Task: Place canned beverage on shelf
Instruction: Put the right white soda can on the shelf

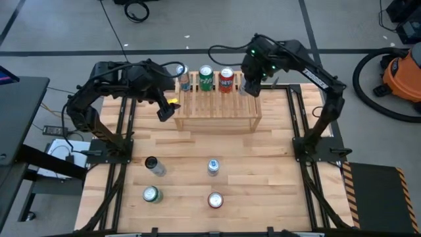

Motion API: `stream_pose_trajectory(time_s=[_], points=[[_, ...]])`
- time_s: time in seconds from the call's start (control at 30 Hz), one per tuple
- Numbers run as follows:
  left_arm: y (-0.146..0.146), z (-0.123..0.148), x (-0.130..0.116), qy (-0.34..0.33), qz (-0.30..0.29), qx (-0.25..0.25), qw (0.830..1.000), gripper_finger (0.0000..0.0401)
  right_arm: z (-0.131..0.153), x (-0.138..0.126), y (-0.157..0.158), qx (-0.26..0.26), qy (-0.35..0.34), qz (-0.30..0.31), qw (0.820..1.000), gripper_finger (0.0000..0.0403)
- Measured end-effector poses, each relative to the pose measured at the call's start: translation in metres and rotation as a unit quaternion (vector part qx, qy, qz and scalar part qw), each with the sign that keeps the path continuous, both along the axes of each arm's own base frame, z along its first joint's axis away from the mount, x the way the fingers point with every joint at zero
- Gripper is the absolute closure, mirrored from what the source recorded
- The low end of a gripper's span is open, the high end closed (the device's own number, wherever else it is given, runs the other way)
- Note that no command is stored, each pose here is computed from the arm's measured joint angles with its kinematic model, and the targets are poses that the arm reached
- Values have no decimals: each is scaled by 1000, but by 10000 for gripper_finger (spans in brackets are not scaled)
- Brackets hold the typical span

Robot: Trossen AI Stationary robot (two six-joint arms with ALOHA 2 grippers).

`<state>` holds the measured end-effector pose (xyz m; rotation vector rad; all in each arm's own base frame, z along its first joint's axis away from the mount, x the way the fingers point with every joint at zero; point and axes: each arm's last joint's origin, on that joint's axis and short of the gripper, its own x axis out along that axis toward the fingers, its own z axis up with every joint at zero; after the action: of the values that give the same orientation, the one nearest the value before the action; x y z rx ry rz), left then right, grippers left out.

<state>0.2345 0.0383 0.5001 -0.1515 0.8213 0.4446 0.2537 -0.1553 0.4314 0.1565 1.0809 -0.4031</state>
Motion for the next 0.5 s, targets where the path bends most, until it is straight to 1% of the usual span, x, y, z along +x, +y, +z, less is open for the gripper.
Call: stream_pose_trajectory(time_s=[0.17,0.5], points=[[0,0,-1,-1,-1,1,1000,12,-11,-3,-21,25,26,-13,999,132],[0,0,-1,6,-15,13,1000,12,-18,-7,-41,44,23,10,999,122]])
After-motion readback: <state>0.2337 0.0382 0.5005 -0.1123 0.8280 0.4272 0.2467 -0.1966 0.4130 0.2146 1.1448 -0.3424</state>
